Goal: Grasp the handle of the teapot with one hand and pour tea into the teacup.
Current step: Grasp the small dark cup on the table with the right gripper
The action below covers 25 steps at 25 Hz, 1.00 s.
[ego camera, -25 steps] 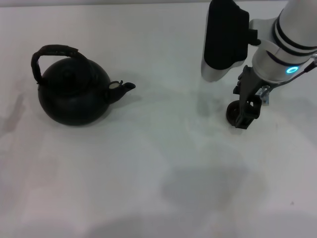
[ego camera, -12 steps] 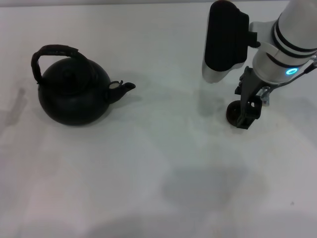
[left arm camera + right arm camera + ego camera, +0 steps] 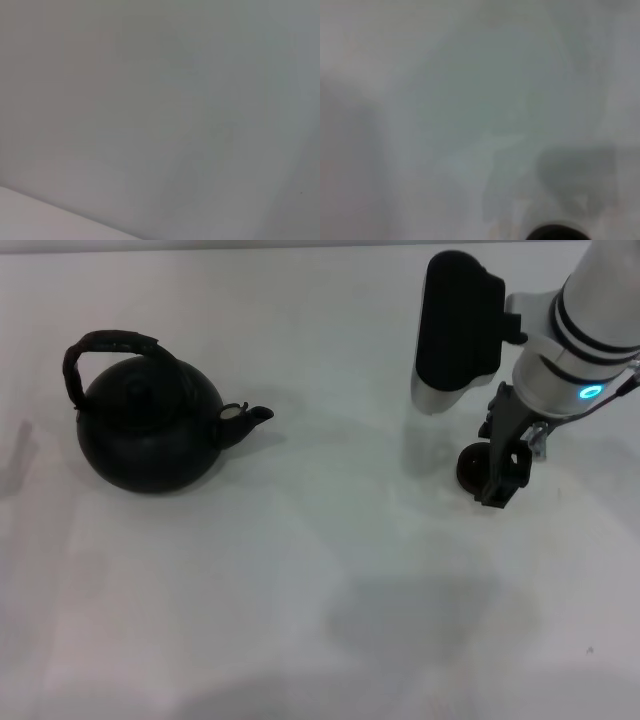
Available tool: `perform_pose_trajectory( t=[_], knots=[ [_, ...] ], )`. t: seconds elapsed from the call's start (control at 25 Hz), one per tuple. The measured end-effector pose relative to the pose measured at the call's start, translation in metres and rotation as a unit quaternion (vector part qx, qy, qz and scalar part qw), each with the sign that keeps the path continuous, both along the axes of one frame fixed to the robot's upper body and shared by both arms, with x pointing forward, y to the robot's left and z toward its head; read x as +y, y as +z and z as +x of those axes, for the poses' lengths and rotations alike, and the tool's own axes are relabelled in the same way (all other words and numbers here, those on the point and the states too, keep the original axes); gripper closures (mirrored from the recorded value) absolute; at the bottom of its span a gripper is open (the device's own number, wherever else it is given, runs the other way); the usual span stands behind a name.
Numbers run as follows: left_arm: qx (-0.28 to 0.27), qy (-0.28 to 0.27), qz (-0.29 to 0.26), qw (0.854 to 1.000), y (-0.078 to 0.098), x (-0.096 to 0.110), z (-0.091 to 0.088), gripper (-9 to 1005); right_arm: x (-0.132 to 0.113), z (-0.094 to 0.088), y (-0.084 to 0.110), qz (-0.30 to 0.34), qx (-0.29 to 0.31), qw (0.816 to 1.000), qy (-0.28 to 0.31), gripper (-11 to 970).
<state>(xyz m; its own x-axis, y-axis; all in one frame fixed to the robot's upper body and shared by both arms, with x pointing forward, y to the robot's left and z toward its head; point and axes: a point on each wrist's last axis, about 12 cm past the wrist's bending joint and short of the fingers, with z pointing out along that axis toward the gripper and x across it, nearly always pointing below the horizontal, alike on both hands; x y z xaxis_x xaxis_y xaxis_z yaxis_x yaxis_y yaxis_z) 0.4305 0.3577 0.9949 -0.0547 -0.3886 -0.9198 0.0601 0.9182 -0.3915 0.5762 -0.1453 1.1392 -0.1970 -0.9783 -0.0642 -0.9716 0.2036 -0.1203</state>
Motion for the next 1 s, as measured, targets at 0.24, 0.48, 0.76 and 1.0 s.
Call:
perform_pose_trajectory(
  t=[0.24, 0.48, 0.76, 1.0],
  knots=[
    [0.0, 0.0, 0.0, 1.0, 0.0001, 0.0003, 0.0001, 110, 0.0028, -0.0024, -0.005, -0.008, 0.006, 1.0, 0.009, 124],
    [-0.002, -0.001, 0.001, 1.0, 0.001, 0.0009, 0.0017, 109, 0.0043, -0.0009, -0.0065, 0.001, -0.004, 1.0, 0.011, 122],
    [-0.002, -0.001, 0.002, 1.0, 0.0012, 0.0009, 0.002, 109, 0.0046, 0.0001, -0.008, 0.002, -0.01, 1.0, 0.012, 121],
    [-0.004, 0.008, 0.0, 1.0, 0.0017, 0.0031, 0.0015, 109, 0.0043, 0.0016, -0.0089, 0.002, -0.017, 1.0, 0.013, 120]
  ],
)
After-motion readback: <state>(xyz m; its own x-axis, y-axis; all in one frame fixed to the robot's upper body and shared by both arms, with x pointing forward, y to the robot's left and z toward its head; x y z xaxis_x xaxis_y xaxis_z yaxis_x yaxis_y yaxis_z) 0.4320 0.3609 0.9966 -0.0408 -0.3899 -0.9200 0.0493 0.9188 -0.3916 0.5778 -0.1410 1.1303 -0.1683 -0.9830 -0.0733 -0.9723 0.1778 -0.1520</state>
